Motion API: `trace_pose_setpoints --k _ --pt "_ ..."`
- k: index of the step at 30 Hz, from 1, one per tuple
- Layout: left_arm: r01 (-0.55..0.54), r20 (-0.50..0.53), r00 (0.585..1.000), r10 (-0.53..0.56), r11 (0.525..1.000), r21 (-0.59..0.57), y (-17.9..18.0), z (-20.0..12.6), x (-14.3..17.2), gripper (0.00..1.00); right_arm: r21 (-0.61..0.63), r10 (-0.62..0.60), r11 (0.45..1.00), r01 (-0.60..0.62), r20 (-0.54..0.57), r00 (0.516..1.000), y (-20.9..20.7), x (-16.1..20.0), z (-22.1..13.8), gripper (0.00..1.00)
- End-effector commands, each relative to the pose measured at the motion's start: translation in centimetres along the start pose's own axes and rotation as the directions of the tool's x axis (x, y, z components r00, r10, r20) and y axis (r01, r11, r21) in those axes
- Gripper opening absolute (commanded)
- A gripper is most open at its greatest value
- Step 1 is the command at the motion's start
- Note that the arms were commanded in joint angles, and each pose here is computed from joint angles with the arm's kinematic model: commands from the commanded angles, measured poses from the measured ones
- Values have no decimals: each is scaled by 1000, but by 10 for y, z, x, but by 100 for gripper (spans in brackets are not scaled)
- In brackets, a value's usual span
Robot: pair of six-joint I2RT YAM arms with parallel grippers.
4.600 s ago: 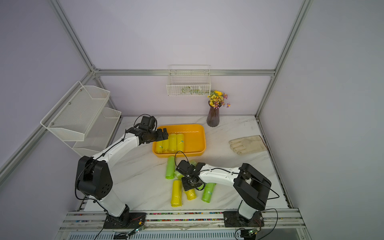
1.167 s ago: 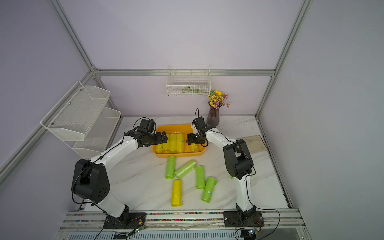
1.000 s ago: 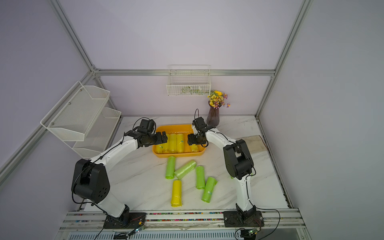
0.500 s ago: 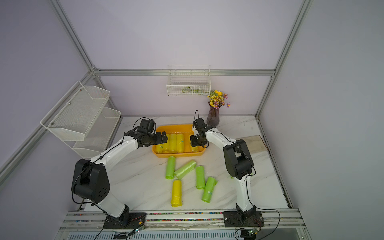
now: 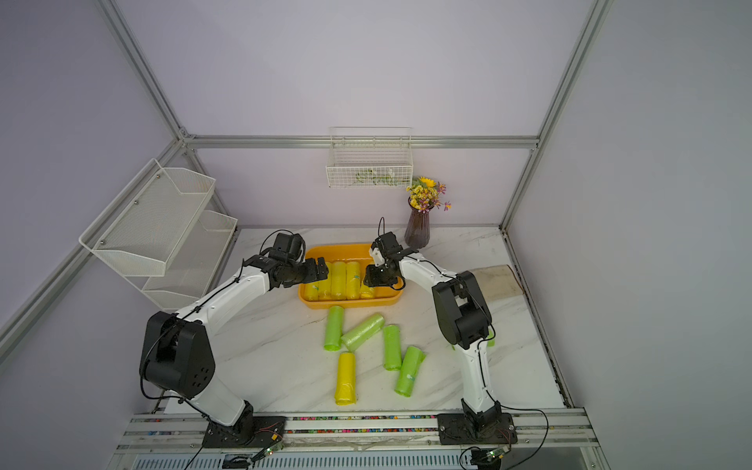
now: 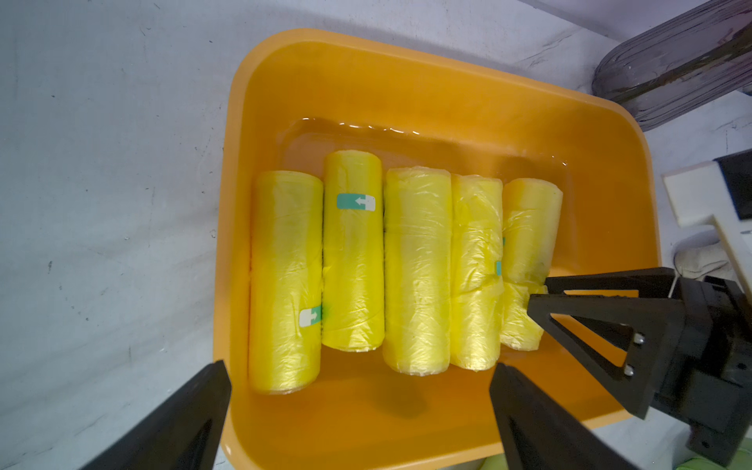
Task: Put the roll of trash bags into the storage box
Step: Adjust the roll of trash bags in the storage box.
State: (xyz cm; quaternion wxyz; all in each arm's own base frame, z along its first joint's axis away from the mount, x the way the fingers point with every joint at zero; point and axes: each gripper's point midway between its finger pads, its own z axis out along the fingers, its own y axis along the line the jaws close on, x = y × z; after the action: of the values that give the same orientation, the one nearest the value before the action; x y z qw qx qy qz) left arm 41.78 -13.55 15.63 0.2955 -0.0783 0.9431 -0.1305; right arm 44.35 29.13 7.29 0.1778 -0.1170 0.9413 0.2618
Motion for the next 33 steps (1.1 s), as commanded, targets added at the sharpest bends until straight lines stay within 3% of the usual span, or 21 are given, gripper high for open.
trace_pose_setpoints --k 1,5,19,28,33 --pt "23 57 998 -25 999 39 -6 -16 -15 100 -69 0 998 -1 -18 1000 14 2 22 44" --pt "23 57 998 -25 999 40 -5 -17 -15 100 -64 -11 998 9 -23 1000 14 1 23 44" --pt "18 52 998 -20 999 38 -5 -16 -13 100 59 -30 998 24 99 995 -2 -33 -26 52" --pt "15 56 998 -17 999 45 -6 -20 -14 100 54 -15 998 11 66 998 -14 -34 -4 52" --pt "12 56 998 -14 999 45 -7 -21 -14 100 -41 -63 997 65 38 997 1 -33 9 50"
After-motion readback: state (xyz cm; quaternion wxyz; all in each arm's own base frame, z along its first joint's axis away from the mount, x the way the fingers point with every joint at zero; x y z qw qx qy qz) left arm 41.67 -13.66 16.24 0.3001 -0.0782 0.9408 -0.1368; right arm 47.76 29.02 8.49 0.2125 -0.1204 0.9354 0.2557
